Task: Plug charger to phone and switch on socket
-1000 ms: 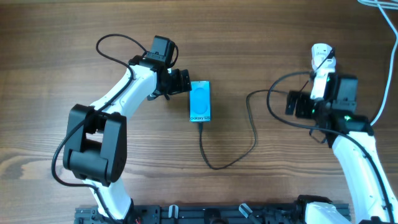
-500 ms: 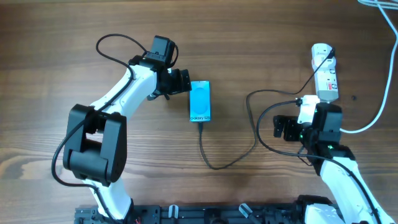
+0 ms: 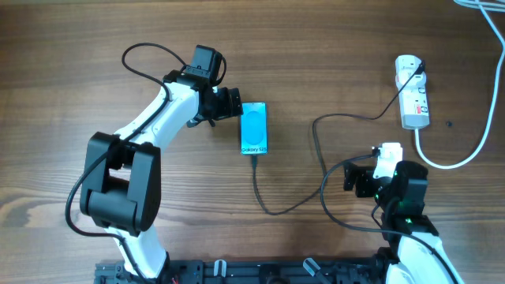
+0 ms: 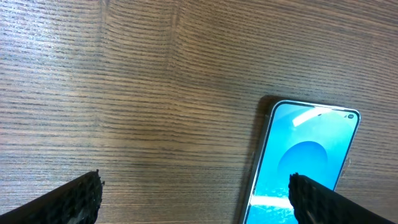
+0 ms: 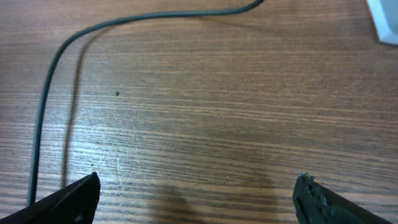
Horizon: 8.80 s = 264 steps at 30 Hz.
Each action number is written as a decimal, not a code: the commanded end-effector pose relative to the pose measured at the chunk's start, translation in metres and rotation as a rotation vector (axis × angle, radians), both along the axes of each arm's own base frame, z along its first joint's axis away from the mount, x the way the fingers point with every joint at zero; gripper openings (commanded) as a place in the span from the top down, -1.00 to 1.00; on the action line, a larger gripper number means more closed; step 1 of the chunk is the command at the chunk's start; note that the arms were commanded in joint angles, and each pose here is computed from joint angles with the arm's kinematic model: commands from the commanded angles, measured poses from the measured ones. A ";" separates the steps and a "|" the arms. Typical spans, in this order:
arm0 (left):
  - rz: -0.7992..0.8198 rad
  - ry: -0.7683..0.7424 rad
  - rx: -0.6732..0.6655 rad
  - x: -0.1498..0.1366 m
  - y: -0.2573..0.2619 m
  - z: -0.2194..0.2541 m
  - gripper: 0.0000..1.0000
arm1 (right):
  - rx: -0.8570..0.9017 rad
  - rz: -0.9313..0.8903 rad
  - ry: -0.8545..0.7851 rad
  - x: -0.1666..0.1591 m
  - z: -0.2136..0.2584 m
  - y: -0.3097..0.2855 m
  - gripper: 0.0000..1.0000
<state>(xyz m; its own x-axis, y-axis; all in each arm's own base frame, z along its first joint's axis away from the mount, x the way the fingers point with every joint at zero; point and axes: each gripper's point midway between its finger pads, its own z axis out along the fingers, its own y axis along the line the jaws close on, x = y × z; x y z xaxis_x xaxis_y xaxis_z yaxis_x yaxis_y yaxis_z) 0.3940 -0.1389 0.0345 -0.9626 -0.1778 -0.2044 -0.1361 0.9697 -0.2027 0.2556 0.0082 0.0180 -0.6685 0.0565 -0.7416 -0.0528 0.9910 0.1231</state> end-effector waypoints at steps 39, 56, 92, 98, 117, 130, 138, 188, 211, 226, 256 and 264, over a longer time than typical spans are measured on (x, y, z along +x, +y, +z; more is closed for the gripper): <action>-0.006 -0.022 0.010 0.001 0.002 0.007 -1.00 | -0.073 0.023 -0.750 -0.010 0.160 0.005 -0.99; -0.006 -0.022 0.010 0.001 0.002 0.007 -1.00 | -0.093 -0.101 -0.733 -0.009 0.158 -0.014 -1.00; -0.015 -0.171 -0.015 0.013 -0.005 0.055 -1.00 | -0.094 -0.101 -0.731 -0.009 0.158 -0.014 -0.99; -0.031 -0.334 0.029 0.017 0.008 0.108 -1.00 | -0.094 -0.101 -0.731 -0.009 0.158 -0.014 -0.99; 0.095 -0.513 -0.050 -0.091 0.105 0.063 -1.00 | -0.094 -0.102 -0.731 -0.009 0.158 -0.014 -0.99; 0.064 -0.758 -0.110 -0.112 0.098 0.038 -1.00 | -0.094 -0.101 -0.731 -0.009 0.158 -0.014 -1.00; 0.063 -0.770 -0.144 -0.122 0.099 0.025 -1.00 | -0.094 -0.101 -0.731 -0.009 0.158 -0.014 -0.99; 0.123 -1.258 0.150 -0.148 0.139 0.123 -1.00 | -0.094 -0.101 -0.730 -0.009 0.157 -0.014 -1.00; 0.108 -1.260 0.137 -0.148 0.136 0.123 -1.00 | -0.094 -0.101 -0.730 -0.009 0.157 -0.014 -0.99; 0.108 -1.260 0.137 -0.148 0.136 0.123 -1.00 | -0.094 -0.101 -0.730 -0.009 0.157 -0.014 -1.00; 0.108 -1.260 0.137 -0.148 0.136 0.123 -1.00 | -0.094 -0.101 -0.730 -0.009 0.157 -0.014 -0.99; 0.108 -1.260 0.137 -0.148 0.136 0.123 -1.00 | -0.094 -0.102 -0.730 -0.009 0.157 -0.014 -0.99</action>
